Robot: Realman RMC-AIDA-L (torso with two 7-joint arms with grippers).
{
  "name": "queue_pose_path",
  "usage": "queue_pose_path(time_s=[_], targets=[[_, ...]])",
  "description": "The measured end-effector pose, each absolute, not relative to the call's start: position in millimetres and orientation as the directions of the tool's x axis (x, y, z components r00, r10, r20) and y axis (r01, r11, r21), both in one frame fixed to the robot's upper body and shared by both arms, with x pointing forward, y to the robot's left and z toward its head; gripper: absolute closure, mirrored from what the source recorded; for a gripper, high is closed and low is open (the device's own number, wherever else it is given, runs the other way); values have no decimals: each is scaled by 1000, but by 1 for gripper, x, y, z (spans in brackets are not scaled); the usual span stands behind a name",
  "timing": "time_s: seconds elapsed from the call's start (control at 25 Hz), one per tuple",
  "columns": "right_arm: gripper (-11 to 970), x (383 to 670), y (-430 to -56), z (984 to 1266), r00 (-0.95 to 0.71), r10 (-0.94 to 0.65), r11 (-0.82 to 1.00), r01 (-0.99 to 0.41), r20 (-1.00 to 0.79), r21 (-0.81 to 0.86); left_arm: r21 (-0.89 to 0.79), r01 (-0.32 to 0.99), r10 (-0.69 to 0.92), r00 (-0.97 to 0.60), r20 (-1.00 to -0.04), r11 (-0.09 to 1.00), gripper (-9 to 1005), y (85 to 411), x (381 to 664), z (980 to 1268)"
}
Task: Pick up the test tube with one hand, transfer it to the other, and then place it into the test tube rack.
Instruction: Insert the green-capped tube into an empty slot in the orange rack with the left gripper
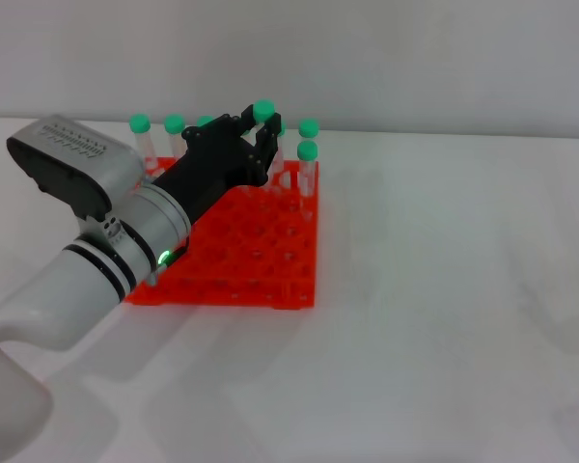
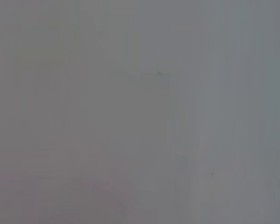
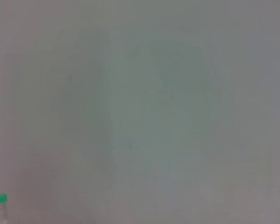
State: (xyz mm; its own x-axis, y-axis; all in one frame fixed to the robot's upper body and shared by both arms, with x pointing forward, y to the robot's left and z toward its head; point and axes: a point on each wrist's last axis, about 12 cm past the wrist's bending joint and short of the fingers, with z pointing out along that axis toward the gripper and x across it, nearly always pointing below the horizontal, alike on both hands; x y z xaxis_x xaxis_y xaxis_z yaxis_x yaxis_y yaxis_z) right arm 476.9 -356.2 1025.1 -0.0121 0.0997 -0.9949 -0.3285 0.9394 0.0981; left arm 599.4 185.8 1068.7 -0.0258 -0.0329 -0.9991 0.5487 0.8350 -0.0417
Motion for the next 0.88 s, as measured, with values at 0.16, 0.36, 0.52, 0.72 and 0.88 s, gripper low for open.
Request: queue_pose_path(time_s=[0.16,0.36,0.52,0.72,0.88], targets=[[82,477,-356,1026,-6,103,938,-333,-995,99,-39,548,-24,-35,-999,836,723,185,600,1068],[82,477,-355,1027,0,105,936,-338,-994,99,-37,538,-5,-59,-998,842,722,187,601,1064],[82,477,-355,1027,4,107,935,-341,-994,99,-37,535,-1,-67,-998,844,721,187,600,1062],[82,476,-354,1028,9,108,934,-344,-994,98,-41,532,-1,-75,-997,846,721,186,600,1061],[82,476,-353,1029,17,107,932,-350,-994,95,-52,516,4,-107,-994,855,720,187,602,1058]])
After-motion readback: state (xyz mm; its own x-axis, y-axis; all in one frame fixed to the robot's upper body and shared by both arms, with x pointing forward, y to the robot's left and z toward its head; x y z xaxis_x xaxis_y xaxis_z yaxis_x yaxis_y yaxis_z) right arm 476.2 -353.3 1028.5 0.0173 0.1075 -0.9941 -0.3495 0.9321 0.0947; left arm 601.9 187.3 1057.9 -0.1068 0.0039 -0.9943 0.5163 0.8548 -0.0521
